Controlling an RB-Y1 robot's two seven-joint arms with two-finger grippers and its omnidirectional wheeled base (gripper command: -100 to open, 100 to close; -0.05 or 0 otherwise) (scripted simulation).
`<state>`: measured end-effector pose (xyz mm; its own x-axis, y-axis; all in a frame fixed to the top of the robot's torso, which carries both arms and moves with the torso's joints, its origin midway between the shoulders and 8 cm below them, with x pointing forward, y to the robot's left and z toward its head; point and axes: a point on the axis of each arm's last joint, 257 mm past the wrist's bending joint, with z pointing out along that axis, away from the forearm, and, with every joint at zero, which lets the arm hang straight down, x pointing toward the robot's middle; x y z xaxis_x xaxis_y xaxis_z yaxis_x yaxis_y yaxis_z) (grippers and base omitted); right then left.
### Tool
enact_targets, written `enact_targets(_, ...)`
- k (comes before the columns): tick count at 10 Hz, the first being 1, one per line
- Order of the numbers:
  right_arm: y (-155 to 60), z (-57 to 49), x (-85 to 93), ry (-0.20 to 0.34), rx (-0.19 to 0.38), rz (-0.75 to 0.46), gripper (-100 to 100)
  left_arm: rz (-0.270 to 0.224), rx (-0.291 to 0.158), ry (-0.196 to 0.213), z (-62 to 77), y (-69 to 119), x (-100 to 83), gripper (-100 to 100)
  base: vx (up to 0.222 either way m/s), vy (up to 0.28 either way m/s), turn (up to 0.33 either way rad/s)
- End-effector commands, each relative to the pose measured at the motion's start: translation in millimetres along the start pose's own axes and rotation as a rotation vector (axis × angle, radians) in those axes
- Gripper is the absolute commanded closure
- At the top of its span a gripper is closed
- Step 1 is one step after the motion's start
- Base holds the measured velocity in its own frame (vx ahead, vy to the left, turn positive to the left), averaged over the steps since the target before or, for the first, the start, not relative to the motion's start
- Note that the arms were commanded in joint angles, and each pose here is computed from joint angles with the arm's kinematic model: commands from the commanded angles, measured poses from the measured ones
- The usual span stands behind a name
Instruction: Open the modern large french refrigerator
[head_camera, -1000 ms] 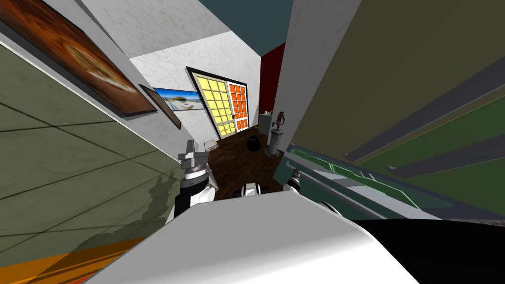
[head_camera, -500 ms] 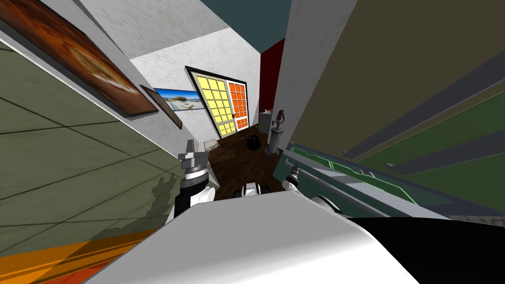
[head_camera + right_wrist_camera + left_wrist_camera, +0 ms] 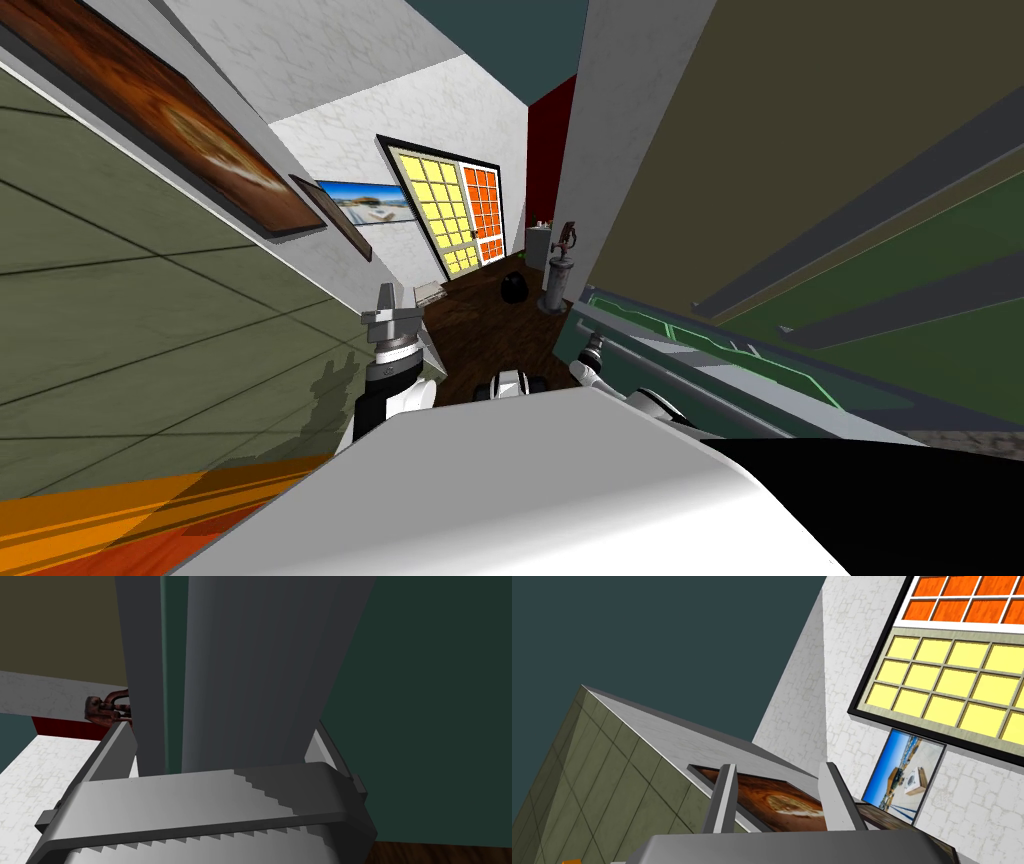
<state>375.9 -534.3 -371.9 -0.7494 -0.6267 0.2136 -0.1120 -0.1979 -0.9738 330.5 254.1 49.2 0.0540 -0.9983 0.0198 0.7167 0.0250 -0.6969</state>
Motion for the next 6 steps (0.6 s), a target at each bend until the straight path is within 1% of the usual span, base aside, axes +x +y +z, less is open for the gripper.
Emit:
enact_targets(1,-2.3,3.7,5.5,0.023,-0.001,-0.012,-100,0.0,0.0,0.0,0.0,0.0,0.0,0,-0.019,-0.009,0.04)
enact_targets(2,-0.3,3.4,7.9,0.03,-0.007,-0.011,-100,0.0,0.0,0.0,0.0,0.0,0.0,0,0.004,0.002,0.022)
enact_targets(4,-8.2,5.0,-0.7,0.023,0.005,0.018,-100,0.0,0.0,0.0,0.0,0.0,0.0,0,0.004,0.004,-0.019)
enact_targets(5,-9.1,5.2,-1.7,0.022,0.006,0.022,-100,0.0,0.0,0.0,0.0,0.0,0.0,0,0.0,0.0,0.0)
enact_targets(6,-21.7,12.8,-12.2,0.012,0.023,0.008,-100,0.0,0.0,0.0,0.0,0.0,0.0,0,-0.054,-0.01,0.003)
